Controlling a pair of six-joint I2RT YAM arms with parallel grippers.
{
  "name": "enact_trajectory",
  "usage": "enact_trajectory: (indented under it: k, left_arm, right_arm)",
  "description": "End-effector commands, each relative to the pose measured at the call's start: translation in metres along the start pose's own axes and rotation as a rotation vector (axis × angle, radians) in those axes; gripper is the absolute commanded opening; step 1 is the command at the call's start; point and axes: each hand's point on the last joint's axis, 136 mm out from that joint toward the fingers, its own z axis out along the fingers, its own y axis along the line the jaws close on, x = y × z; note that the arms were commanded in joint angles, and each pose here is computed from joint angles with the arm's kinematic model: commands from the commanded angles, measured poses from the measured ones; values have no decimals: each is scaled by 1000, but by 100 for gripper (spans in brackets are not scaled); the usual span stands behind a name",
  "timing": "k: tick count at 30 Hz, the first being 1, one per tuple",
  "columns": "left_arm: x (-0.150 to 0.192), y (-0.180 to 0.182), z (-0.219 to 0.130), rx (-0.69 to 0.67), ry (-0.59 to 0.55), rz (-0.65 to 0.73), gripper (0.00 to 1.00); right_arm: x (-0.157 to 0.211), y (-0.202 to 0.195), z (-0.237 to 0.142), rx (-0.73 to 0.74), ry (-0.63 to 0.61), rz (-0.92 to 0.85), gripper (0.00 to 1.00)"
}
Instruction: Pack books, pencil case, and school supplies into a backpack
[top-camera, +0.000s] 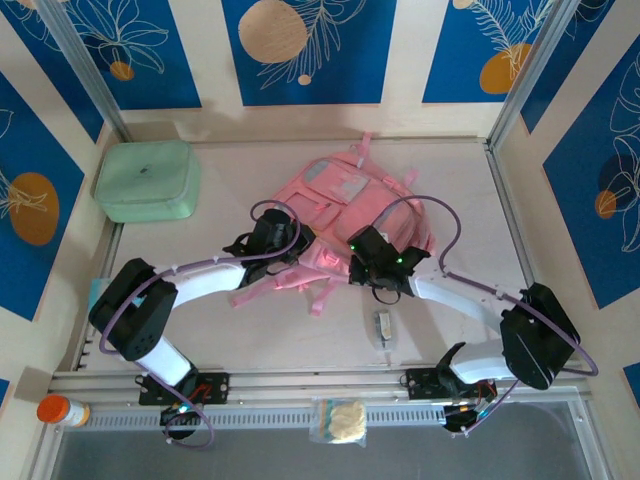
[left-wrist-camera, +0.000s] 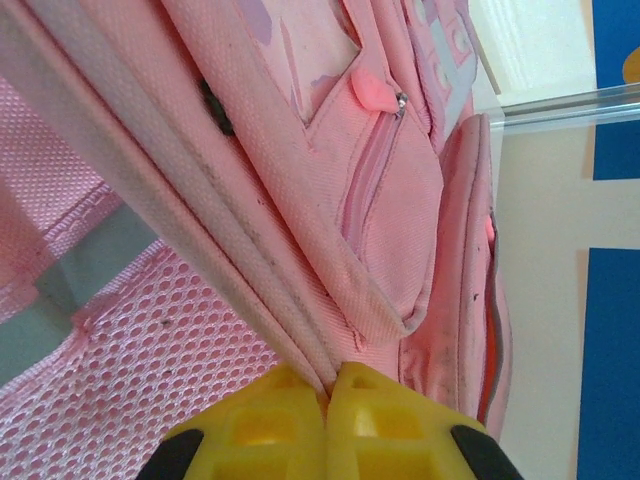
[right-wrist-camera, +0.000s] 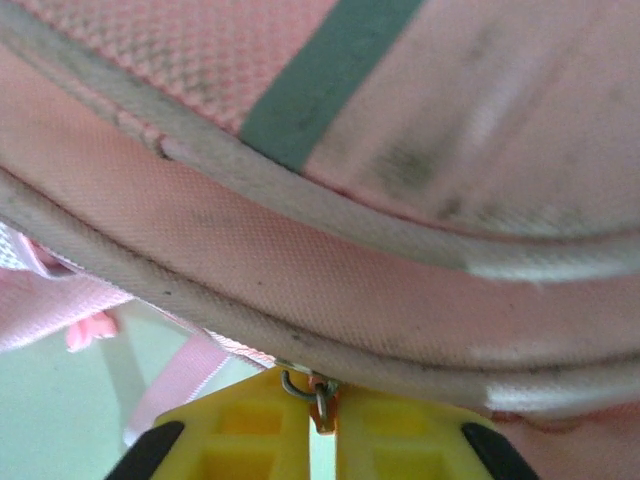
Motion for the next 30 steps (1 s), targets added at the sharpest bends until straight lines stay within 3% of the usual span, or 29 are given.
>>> enact_trajectory:
  k: [1,8,15,18,26,28,30]
  left_arm:
    - [-26,-12,-9,17,-81,32,0]
    - [-26,-10,-11,18,-88,28,0]
    - [-29,-7,-12,9,-94,45,0]
    - [-37,-1,-13,-2,-96,44,0]
    - [-78,13,-11,-44,-61,99,0]
    - [-87,4,-6,-8,-42,98,0]
    - [-95,-1,1,-16,-37,130,0]
  right_arm:
    - [-6,-3,4,23,4,-57,19]
    - [-16,1,19,39,-38,-130,21]
    - [-21,9,10,9,-81,-219,6]
    - [-20,-6,-1,73,-51,-209,0]
    - [-1,-58,-38,228,40,-160,0]
    - [1,-52,-46,193,60,-174,0]
    - [3,-23,-48,56,77,-210,0]
